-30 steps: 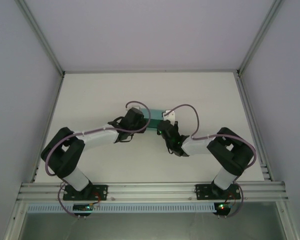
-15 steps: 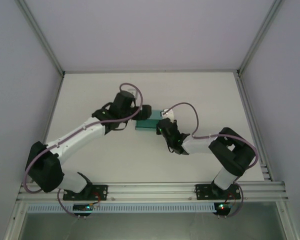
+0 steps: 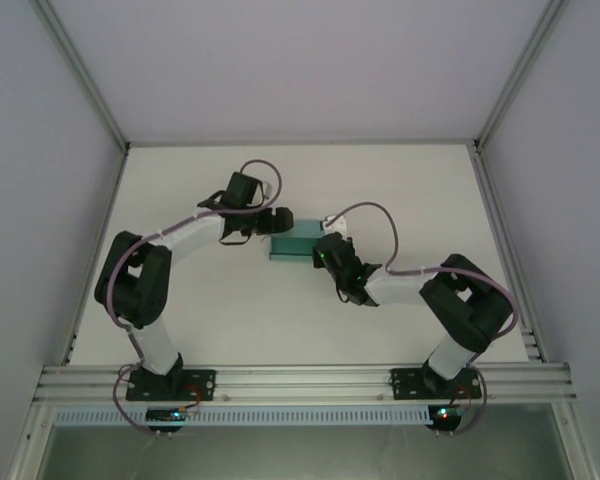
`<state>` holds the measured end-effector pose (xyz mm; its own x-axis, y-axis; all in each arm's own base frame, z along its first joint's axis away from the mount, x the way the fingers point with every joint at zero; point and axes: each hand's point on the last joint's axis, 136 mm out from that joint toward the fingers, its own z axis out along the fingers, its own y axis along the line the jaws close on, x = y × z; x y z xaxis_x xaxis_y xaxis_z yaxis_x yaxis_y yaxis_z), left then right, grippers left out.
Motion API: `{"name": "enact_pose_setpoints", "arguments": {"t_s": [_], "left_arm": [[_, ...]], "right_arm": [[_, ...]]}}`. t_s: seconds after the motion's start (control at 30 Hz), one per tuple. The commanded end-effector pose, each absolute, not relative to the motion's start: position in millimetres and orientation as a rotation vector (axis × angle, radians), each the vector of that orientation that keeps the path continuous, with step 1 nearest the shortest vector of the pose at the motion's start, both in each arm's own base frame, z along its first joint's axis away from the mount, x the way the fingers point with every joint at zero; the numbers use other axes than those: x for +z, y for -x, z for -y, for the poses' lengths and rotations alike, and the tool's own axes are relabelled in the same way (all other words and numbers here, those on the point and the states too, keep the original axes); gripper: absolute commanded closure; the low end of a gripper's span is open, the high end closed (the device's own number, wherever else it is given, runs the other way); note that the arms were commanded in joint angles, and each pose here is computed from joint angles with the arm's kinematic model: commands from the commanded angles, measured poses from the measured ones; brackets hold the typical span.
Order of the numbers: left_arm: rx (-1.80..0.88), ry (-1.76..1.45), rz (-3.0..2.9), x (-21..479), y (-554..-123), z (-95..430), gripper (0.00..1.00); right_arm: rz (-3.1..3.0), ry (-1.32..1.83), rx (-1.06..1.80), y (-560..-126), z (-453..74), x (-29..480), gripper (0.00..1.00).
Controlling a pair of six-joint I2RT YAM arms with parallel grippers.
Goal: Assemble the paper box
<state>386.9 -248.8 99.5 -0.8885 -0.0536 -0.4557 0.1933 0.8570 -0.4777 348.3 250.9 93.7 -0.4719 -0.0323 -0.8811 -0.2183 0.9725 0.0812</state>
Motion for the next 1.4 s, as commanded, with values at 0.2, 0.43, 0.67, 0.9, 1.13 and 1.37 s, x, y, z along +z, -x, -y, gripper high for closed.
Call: {"name": "enact_pose_setpoints", "arguments": {"t_s": [0.2,0.43,0.67,0.9,1.13,1.37], "left_arm": [[-0.846,-0.068,-2.615,56.3,-379.2,251.2,0.34],[-0.865,-0.012,-2.653,29.3,-372.6,248.2,0.41],[-0.877,0.052,-2.684,9.6,-372.8,238.7,0.62],[-0.96,0.101,-2.658,0.5,-369.8,231.6,0.69],[-1.119,0.19,-2.591,-1.6,-367.8,225.6,0.76],[-1.221,0.256,-2.536,-4.4,-367.6,223.0,0.77]], "right_arm": [[-2.219,0.32,0.146,-304.5,-218.2,70.2,0.61],[-2.219,0.341,0.213,-282.1,-189.7,95.2,0.19],[-2.244,0.221,0.528,-310.3,-190.1,128.9,0.01],[-2.403,0.087,0.754,-351.0,-209.0,125.1,0.01],[-2.574,-0.022,0.997,-368.6,-234.9,90.9,0.0],[-2.613,-0.031,1.188,-372.9,-260.9,74.9,0.06]]}}
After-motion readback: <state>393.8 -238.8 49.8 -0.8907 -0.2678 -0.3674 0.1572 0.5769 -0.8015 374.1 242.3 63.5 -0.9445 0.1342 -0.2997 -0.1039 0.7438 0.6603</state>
